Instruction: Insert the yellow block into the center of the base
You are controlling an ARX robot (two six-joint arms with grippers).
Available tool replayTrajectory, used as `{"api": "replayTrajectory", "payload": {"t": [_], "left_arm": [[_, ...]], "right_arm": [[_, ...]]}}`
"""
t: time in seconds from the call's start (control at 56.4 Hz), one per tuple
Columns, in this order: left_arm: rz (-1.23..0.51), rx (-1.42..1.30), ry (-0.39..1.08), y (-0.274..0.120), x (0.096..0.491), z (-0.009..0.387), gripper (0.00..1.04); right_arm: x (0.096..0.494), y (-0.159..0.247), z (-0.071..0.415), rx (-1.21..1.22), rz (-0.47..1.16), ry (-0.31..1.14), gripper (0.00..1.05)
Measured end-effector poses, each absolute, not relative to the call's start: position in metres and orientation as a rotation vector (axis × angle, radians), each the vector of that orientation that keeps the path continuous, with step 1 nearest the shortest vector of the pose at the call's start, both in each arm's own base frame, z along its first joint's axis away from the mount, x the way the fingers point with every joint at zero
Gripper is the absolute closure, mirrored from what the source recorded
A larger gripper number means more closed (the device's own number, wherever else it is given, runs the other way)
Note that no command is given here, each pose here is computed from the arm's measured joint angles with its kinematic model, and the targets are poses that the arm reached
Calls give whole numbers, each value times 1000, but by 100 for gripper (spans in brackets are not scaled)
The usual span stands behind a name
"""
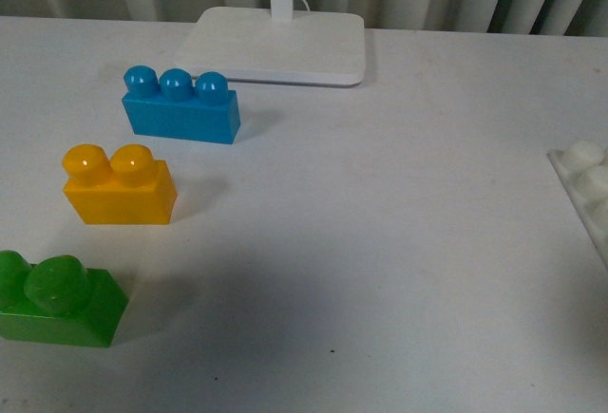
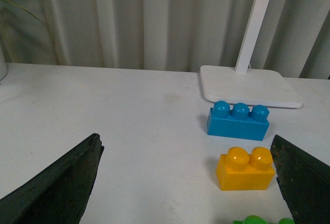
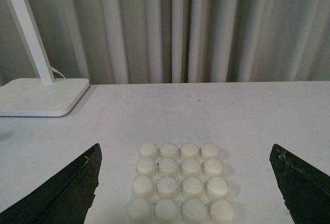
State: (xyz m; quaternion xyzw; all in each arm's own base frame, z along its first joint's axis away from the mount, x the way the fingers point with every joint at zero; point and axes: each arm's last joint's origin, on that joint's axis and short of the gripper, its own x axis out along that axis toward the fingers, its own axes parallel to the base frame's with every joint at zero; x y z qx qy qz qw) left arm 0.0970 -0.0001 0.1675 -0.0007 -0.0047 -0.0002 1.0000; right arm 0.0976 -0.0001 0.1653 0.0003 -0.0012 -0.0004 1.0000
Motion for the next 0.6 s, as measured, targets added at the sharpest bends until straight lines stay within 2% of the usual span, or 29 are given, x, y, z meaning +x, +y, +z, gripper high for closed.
{"api": "replayTrajectory", "payload": {"t": [0.603], "left_arm": [[0,-1,-10,0,97,168,6]], "right_arm": [[98,0,165,1,-1,-2,9]]}}
